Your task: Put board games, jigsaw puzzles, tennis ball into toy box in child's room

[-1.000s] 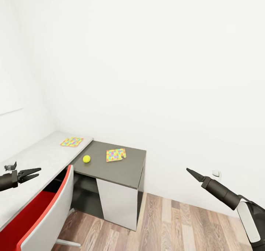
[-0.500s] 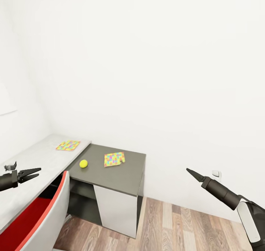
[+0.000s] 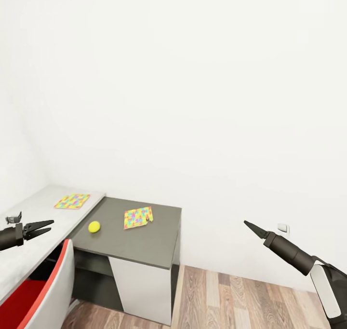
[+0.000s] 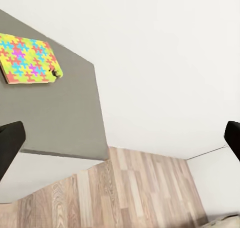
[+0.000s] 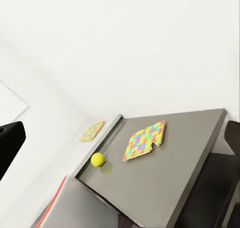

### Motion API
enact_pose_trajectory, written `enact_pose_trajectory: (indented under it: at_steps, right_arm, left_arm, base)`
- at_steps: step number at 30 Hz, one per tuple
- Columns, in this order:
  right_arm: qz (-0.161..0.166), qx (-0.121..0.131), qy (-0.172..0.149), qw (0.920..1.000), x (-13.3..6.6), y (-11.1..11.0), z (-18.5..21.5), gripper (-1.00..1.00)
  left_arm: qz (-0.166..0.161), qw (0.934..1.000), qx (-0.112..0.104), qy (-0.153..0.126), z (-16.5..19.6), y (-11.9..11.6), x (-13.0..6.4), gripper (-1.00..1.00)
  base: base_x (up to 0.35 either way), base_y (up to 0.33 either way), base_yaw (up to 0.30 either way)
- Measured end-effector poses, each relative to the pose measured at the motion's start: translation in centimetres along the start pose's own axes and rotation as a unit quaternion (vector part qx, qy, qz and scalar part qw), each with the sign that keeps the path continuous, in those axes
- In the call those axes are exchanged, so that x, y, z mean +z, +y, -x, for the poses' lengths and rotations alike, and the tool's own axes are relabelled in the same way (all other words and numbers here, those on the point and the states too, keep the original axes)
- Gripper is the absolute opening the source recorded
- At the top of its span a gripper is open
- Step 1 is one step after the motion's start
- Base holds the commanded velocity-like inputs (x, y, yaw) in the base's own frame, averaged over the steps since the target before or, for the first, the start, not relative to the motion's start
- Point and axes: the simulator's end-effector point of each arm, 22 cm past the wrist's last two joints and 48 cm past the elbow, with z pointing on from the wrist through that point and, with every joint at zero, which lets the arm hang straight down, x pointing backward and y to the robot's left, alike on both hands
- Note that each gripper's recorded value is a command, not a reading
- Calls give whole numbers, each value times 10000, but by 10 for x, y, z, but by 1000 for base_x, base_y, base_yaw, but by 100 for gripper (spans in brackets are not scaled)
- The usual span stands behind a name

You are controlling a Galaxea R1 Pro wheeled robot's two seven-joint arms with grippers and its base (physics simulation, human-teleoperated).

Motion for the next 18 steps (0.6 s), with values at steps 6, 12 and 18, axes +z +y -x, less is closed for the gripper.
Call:
enact_pose_trajectory:
  at_steps: [6,12,18]
  right_arm:
    - [17,-7,-17,10000,-1,2,2,100]
    - [27,-4,-31,10000,-1,4,3,100]
    - [43,-15,-49,10000,-2,6,5,100]
  left_arm:
    - [-16,10000,30,-20,2,-3,-2,100]
    - [-32,10000,59,-41,4,-6,-3,100]
    - [-48,9999,88,-62,5,-9,-4,100]
  base:
    - [312,69,-184]
    - [293,175,-186]
    - [222,233,-180]
